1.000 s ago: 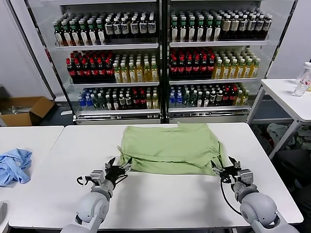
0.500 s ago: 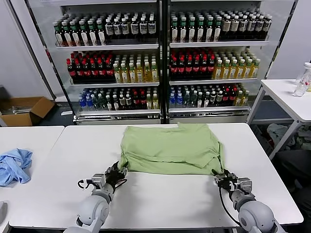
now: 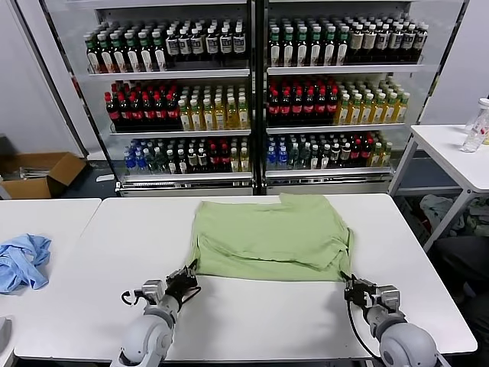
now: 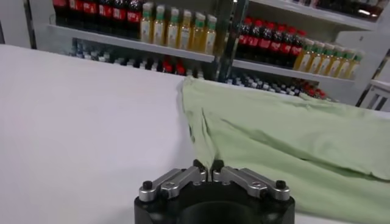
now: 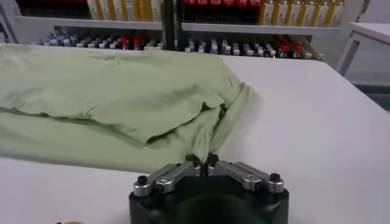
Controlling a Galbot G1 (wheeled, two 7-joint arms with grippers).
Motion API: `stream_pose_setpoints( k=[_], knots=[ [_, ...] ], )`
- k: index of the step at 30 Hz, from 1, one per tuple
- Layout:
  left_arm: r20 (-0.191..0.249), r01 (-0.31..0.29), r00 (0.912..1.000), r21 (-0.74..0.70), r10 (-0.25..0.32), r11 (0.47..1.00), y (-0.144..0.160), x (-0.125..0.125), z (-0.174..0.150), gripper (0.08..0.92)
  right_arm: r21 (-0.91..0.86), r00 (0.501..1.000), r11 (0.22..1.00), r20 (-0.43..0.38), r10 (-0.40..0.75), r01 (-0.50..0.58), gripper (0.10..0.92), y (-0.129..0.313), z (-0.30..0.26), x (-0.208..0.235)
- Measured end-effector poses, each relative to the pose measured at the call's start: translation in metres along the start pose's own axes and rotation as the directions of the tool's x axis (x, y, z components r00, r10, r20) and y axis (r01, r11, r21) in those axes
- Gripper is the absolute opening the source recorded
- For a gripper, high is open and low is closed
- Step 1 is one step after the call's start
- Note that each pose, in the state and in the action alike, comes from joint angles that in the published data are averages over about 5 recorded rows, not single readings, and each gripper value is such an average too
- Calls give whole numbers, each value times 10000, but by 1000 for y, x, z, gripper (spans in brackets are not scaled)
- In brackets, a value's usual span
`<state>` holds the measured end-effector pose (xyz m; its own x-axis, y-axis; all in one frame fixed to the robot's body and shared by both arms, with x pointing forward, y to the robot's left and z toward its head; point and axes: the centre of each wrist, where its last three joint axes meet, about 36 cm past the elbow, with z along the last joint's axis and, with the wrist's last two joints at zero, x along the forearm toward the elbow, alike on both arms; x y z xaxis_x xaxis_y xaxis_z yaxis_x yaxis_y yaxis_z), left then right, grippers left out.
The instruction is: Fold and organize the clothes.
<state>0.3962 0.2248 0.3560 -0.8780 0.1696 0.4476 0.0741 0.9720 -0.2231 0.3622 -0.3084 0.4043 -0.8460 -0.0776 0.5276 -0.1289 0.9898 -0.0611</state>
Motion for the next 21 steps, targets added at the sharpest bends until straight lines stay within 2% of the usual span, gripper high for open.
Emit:
stream_pose_setpoints(
  k=[7, 15, 18, 21],
  knots=[
    [58, -22, 10000, 333, 20, 9994, -14, 51, 14, 106, 295, 9998, 9995, -120, -132, 136, 140, 10, 9, 44],
    [101, 460, 9989, 314, -464, 9984, -16, 118, 21, 110, 921, 9994, 9956, -316, -146, 174, 141, 21, 16, 99],
    [56, 665, 9978, 197, -666, 9976, -13, 136, 20, 158, 1172, 9993, 9930, -342, -116, 155, 179, 24, 14, 115],
    [99, 856, 9963, 44, -857, 9963, -10, 150, 15, 240, 1326, 9998, 9910, -158, -139, 159, 257, 26, 8, 127]
  ],
)
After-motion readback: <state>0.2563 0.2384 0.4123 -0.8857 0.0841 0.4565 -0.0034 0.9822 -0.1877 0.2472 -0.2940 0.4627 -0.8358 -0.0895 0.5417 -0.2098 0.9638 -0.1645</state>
